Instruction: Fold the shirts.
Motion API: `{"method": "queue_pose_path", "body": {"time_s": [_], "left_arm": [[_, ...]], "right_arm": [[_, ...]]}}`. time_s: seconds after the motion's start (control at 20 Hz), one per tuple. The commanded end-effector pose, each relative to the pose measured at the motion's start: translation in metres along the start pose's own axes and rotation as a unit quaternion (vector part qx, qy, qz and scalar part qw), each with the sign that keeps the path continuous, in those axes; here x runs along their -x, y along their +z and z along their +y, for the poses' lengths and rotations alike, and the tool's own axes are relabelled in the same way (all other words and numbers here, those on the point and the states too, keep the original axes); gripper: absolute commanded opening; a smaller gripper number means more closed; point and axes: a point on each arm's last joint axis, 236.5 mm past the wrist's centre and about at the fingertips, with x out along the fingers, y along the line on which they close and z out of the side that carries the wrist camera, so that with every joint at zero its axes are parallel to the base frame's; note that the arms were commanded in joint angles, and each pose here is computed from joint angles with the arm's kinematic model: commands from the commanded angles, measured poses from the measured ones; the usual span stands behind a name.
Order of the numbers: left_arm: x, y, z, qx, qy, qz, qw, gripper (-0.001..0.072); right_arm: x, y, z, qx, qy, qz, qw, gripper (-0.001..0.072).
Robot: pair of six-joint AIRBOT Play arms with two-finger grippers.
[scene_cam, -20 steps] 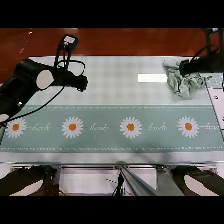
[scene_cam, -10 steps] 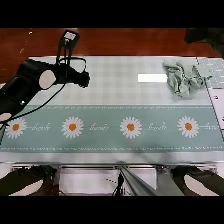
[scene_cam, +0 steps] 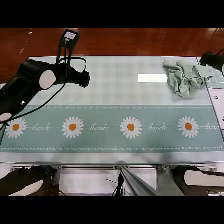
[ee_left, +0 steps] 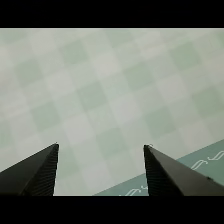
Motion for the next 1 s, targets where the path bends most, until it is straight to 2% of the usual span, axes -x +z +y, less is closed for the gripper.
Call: {"method": "queue_pose_path", "body": {"time_s": [0.0, 0.2, 0.5, 0.55, 0.6, 0.65, 0.75, 0.95], "left_arm": [[-0.001, -0.001, 0.0, -0.001, 0.0, 0.002, 1.0, 0.063], [-0.01, -0.007, -0.001, -0.001, 0.0, 0.013, 1.0, 0.063], [-0.018, -0.012, -0.002, -0.002, 0.0, 0.023, 1.0, 0.0629], [-0.018, -0.012, -0.002, -0.002, 0.0, 0.023, 1.0, 0.063], [-0.017, -0.011, -0.002, -0.002, 0.0, 0.022, 1.0, 0.0629], [-0.016, -0.009, -0.001, -0.003, 0.0, 0.019, 1.0, 0.0629], [-0.005, 0.007, 0.0, -0.002, 0.0, -0.001, 1.0, 0.0626], [0.063, 0.083, 0.005, 0.005, 0.001, -0.11, 0.994, 0.0621]], "right_arm": [[-0.044, -0.056, -0.036, -0.22, -0.008, 0.074, 0.973, 0.0603], [-0.073, -0.09, -0.024, -0.202, 0.003, 0.103, 0.974, 0.0602], [-0.091, -0.14, 0.035, -0.141, 0.033, 0.151, 0.978, 0.0588], [-0.09, -0.143, 0.046, -0.129, 0.04, 0.153, 0.979, 0.0415], [-0.088, -0.145, 0.056, -0.118, 0.048, 0.155, 0.98, 0.0075], [-0.083, -0.138, 0.066, -0.114, 0.056, 0.148, 0.981, 0.0024], [-0.063, -0.101, 0.083, -0.101, 0.079, 0.107, 0.986, 0.0023], [0.046, 0.036, 0.111, -0.042, 0.142, -0.063, 0.987, 0.0022]]}}
